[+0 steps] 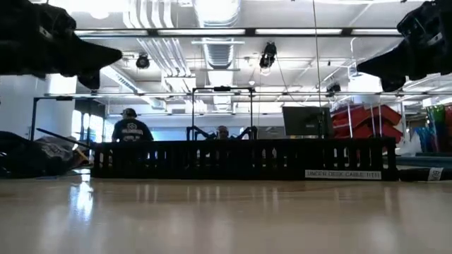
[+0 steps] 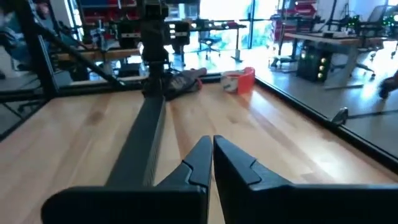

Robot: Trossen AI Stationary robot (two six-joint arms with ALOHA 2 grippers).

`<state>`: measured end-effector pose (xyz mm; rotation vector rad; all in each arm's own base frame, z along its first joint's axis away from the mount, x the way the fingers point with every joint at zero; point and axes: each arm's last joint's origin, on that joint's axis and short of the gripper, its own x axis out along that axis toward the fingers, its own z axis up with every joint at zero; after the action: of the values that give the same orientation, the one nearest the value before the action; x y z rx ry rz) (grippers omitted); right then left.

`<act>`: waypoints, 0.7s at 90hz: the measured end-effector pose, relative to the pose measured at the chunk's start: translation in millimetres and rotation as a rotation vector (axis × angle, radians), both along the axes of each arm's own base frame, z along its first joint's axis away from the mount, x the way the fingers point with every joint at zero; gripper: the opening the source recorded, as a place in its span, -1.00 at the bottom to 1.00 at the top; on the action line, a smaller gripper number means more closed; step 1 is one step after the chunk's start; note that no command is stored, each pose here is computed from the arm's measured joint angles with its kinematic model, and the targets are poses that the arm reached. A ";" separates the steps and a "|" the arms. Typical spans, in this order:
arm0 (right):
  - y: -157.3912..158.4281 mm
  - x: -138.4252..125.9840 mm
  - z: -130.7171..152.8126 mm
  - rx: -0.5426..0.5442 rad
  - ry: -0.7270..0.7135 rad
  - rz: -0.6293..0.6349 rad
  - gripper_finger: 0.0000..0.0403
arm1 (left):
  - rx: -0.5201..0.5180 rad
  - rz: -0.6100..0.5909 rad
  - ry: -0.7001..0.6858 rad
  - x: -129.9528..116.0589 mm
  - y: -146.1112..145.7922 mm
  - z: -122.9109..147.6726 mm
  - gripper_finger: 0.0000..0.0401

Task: Ziptie cables
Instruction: Return to Home Position

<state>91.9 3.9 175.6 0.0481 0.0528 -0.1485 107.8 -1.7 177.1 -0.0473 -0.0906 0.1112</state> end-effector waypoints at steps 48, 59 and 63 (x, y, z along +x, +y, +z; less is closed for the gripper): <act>1.0 4.9 -4.7 0.006 0.028 0.013 -0.98 | -0.093 0.041 0.064 -8.0 1.7 -7.6 -0.97; 1.1 5.2 -5.2 0.006 0.033 0.013 -0.99 | -0.091 0.041 0.081 -6.8 1.7 -8.7 -0.97; 1.1 5.2 -5.1 0.005 0.033 0.013 -0.98 | -0.090 0.042 0.093 -6.1 1.6 -9.6 -0.97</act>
<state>97.0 5.0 170.4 0.0501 0.0861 -0.1357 101.6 -0.1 167.5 -0.1305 0.0064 0.1592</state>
